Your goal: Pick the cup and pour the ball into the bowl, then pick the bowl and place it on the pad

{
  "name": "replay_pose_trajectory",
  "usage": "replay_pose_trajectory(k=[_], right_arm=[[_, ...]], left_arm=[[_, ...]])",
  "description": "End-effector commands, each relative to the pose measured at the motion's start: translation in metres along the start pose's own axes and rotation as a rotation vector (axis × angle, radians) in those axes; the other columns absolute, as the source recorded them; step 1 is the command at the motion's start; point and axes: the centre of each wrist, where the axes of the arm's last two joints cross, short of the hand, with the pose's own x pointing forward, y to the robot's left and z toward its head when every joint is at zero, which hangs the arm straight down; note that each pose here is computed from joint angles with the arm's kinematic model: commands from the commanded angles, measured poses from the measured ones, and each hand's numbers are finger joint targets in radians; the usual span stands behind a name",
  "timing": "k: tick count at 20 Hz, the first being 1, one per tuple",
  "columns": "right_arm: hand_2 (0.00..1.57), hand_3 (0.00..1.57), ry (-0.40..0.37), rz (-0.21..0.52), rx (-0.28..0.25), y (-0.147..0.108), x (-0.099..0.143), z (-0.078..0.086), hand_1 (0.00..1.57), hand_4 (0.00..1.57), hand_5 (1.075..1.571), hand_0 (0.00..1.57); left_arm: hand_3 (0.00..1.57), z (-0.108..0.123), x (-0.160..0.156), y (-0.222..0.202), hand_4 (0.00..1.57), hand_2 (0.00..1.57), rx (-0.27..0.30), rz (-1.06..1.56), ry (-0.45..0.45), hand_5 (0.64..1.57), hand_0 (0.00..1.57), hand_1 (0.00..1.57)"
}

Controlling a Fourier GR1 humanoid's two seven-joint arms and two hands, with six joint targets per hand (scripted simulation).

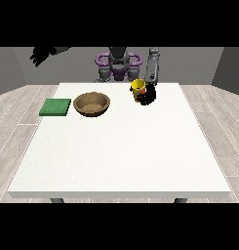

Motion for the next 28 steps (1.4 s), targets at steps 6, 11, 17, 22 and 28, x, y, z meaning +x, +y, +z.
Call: replay_pose_trajectory(k=[6, 11, 17, 22, 28], right_arm=[[0.00, 0.25, 0.170, 0.009, -0.076, -0.027, -0.028, 0.010, 0.00, 0.63, 1.562, 0.00], [0.00, 0.10, 0.208, -0.021, -0.052, -0.029, -0.042, 0.018, 0.00, 0.67, 1.559, 0.00], [0.00, 0.00, 0.179, -0.057, -0.086, -0.058, -0.040, 0.017, 0.00, 0.69, 1.560, 0.00], [0.00, 0.17, 0.196, -0.067, -0.041, -0.052, -0.050, 0.006, 0.00, 0.70, 1.560, 0.00], [0.00, 0.25, 0.168, -0.067, -0.031, -0.031, -0.056, -0.009, 0.00, 0.70, 1.556, 0.00]], left_arm=[[1.57, -0.021, 0.041, -0.052, 1.41, 1.57, -0.141, -0.484, -0.089, 1.525, 1.34, 1.34], [1.57, -0.040, 0.049, -0.058, 1.44, 1.57, -0.197, -0.855, -0.142, 1.540, 1.35, 1.35], [1.57, -0.068, 0.116, -0.113, 1.44, 1.57, -0.212, -0.947, -0.150, 1.545, 1.36, 1.36], [1.57, -0.079, 0.158, -0.137, 1.47, 1.57, -0.197, -1.160, -0.209, 1.529, 1.31, 1.31], [1.57, -0.084, 0.176, -0.150, 1.10, 1.57, -0.103, -1.481, -0.301, 1.570, 1.47, 1.47]])
